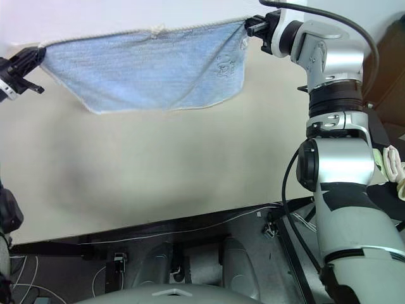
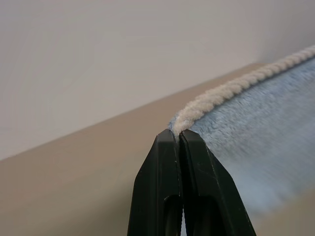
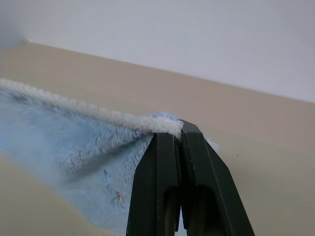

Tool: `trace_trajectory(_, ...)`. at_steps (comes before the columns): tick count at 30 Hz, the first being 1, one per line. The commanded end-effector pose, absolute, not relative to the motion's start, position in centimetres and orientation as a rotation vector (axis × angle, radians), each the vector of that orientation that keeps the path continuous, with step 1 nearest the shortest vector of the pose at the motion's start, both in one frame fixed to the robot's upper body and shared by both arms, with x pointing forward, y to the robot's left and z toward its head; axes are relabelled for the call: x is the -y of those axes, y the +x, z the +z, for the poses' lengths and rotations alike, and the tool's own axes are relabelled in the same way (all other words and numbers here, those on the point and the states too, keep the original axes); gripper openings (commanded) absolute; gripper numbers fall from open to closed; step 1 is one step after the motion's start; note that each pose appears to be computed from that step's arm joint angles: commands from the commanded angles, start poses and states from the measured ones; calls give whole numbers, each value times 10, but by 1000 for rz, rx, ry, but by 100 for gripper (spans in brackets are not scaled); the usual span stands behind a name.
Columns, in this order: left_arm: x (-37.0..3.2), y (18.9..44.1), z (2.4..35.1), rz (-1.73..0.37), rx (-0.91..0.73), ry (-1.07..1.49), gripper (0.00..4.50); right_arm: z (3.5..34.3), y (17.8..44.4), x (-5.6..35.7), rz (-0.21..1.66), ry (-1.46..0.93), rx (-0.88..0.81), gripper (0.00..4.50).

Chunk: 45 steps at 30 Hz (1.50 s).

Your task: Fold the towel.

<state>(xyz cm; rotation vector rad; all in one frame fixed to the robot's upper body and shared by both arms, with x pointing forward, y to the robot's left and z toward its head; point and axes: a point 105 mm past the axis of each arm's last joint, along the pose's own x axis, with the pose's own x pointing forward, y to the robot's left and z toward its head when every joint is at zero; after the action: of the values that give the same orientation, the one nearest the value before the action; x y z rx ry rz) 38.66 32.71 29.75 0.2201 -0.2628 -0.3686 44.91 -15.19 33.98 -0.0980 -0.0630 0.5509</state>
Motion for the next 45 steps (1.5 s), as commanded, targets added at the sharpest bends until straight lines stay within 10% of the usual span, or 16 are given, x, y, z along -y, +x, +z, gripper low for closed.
trace_trajectory(1,-327,391,307,-362,287,264,5,362,443,158,533,-135,143,0)
trace_trajectory(18,-320,410,334,-304,304,247,5,355,415,195,554,-204,183,0)
trace_trajectory(45,-352,298,211,-852,-305,269,5,207,268,195,978,-330,-376,0)
